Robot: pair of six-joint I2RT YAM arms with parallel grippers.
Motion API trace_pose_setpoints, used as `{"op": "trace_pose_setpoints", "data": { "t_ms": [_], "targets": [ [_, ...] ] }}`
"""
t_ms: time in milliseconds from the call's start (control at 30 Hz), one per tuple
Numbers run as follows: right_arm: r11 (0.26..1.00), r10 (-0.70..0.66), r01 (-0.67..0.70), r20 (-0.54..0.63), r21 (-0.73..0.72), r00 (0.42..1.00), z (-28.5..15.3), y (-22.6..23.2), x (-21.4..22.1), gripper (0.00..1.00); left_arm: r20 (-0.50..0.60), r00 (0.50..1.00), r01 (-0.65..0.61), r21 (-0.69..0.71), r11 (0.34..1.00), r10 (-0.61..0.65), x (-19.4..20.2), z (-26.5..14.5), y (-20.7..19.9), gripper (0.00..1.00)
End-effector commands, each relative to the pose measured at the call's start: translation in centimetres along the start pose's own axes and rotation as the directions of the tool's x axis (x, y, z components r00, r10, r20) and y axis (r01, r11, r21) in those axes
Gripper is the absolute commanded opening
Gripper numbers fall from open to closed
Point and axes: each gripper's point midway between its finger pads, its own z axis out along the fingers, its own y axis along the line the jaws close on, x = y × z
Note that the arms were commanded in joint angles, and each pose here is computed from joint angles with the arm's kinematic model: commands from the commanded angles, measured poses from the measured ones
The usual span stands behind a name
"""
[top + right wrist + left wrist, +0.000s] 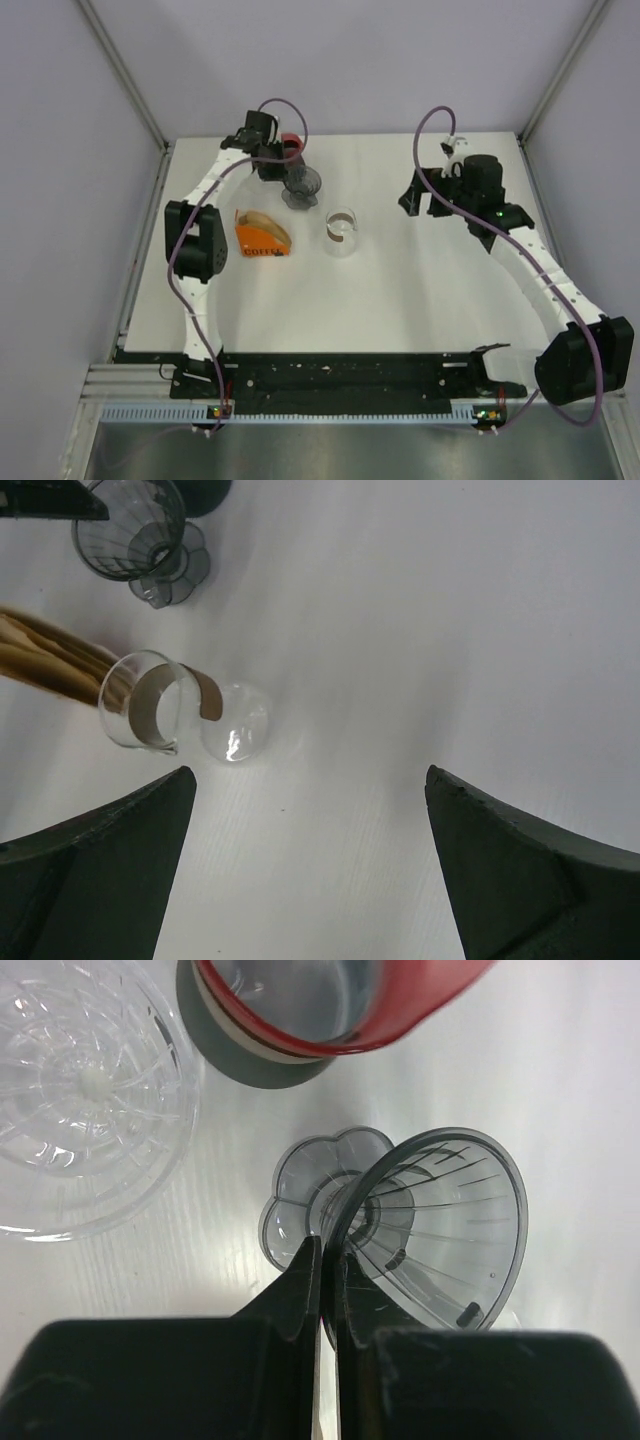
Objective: Place the coffee filter in the dripper
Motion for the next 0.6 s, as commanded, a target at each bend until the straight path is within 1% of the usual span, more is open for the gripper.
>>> {"op": "trace_pose_setpoints", "data": {
  "t_ms": [0,133,233,367,467,567],
  "targets": [
    [0.981,-0.138,0.149,0.096,-0.123,0.986,-1.1,5.7,-4.1,0.97,0.178,0.982,-0.099,0.185,0.978,0.066,-5.5,-8.9,-4.0,0.0],
    [0.946,-0.211,0.225,0.086,-0.231,0.974,-1.2,9.5,-4.6,0.97,0.21,0.968,-0.194,0.29,0.937,0.136,-6.0,-13.2,-6.4,0.0],
    [0.926,-0.201,0.219,0.088,-0.309,0.976,-1.7,11.4,-5.0,0.97,0.213,0.957,-0.263,0.368,0.892,0.195,-5.0,-15.7,-8.2,0.0],
    [0.932,-0.188,0.205,0.084,-0.299,0.979,-1.7,11.3,-5.0,0.97,0.183,0.936,-0.352,0.431,0.831,0.301,-2.4,-17.3,-10.1,0.0],
    [0.939,-0.183,0.195,0.07,-0.283,0.981,-1.5,10.9,-4.7,0.97,0.145,0.925,-0.376,0.481,0.792,0.351,-0.1,-17.9,-12.2,0.0],
    [0.946,-0.174,0.184,0.059,-0.267,0.983,-1.4,10.6,-4.4,0.97,0.105,0.922,-0.372,0.509,0.776,0.373,1.6,-17.7,-13.7,0.0]
  ]
}}
